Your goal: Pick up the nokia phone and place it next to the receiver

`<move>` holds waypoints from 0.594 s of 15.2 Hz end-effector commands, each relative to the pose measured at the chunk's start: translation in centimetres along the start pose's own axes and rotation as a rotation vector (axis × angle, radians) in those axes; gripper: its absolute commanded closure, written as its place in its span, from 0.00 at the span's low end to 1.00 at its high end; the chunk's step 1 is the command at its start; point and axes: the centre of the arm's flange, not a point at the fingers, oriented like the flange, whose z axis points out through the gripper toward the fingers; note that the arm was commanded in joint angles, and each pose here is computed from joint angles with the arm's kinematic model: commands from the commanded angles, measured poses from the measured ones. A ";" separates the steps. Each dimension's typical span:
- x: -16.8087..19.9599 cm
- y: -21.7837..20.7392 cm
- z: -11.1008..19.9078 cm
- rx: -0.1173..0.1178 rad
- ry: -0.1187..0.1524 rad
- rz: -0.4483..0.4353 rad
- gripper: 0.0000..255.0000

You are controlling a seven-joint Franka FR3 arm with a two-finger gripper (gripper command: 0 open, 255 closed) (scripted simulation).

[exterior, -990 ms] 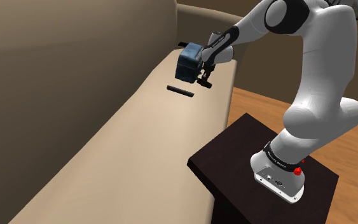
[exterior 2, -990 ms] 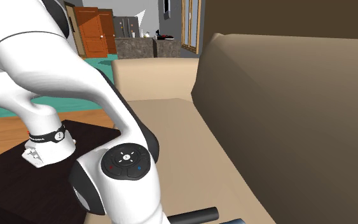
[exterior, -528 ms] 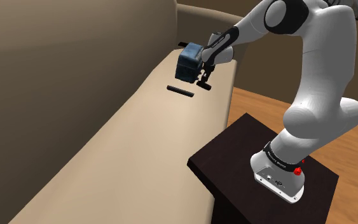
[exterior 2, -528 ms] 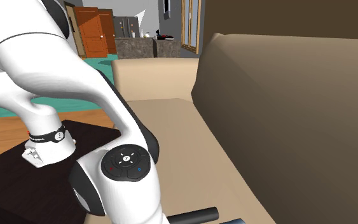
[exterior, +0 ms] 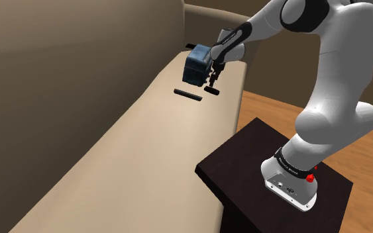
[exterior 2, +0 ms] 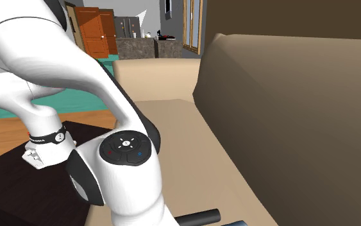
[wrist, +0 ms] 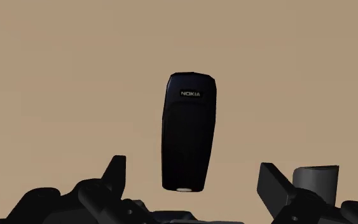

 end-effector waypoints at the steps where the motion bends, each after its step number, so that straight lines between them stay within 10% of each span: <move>1: -0.2 0.2 -2.2 0.000 0.000 0.000 0.00; 9: -0.2 0.2 -2.2 0.000 0.000 0.000 0.00</move>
